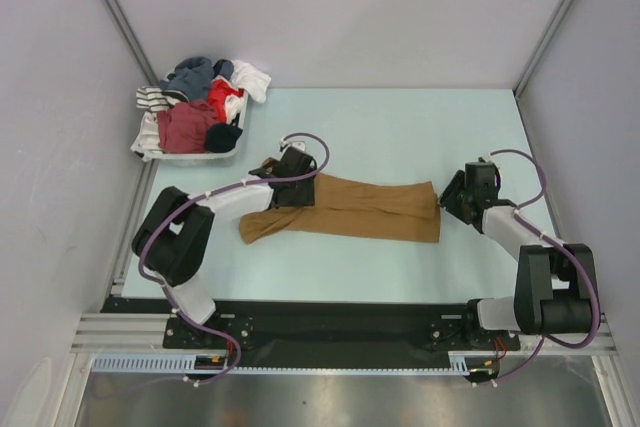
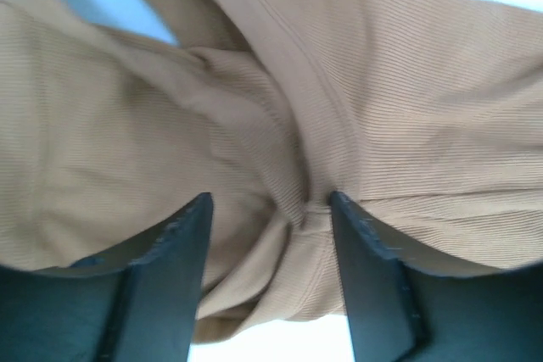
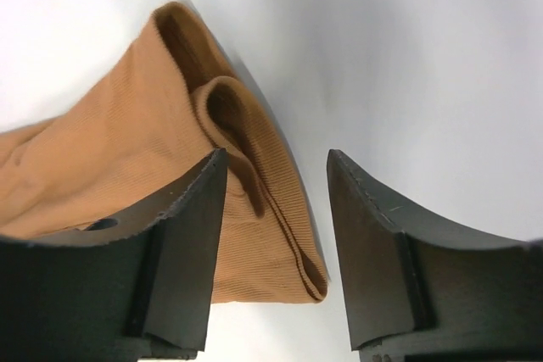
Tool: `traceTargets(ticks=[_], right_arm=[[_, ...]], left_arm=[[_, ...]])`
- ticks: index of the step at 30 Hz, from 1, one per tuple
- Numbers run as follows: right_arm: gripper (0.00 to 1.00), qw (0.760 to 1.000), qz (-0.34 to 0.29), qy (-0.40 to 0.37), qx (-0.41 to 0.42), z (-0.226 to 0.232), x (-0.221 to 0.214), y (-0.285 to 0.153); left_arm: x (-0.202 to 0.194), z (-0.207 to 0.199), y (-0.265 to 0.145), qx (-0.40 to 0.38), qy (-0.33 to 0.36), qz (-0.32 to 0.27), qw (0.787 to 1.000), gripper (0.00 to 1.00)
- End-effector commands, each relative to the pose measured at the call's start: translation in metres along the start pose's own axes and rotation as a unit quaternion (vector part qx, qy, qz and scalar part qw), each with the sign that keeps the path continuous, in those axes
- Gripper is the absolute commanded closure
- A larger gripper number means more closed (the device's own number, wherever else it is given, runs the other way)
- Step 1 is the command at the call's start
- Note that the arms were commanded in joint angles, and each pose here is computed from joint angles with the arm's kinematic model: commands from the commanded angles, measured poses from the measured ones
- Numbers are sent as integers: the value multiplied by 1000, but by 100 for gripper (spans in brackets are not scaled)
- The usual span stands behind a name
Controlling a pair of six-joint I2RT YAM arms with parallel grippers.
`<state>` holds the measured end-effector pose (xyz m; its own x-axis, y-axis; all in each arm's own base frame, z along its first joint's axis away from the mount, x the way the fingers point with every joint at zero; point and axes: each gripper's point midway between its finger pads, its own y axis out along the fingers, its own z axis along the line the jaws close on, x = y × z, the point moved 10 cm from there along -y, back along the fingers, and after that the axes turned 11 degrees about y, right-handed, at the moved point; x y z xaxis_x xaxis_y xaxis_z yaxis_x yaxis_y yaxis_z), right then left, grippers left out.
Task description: Fold and stack the tank tops
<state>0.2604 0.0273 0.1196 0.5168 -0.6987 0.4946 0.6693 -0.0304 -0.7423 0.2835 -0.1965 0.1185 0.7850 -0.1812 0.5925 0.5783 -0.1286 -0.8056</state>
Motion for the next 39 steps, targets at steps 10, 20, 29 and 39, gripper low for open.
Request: traceTargets(ticks=[10, 20, 29, 39], right_arm=[[39, 998, -23, -8, 50, 41, 40, 14], [41, 998, 29, 4, 47, 40, 32, 41], [46, 997, 47, 11, 58, 38, 25, 46], [100, 998, 29, 53, 35, 20, 46, 46]], left_arm=[[16, -1, -40, 8, 1, -68, 998, 22], [-1, 9, -69, -1, -34, -107, 994, 22], [-21, 19, -86, -12, -52, -120, 991, 22], [-34, 24, -87, -9, -57, -116, 992, 22]])
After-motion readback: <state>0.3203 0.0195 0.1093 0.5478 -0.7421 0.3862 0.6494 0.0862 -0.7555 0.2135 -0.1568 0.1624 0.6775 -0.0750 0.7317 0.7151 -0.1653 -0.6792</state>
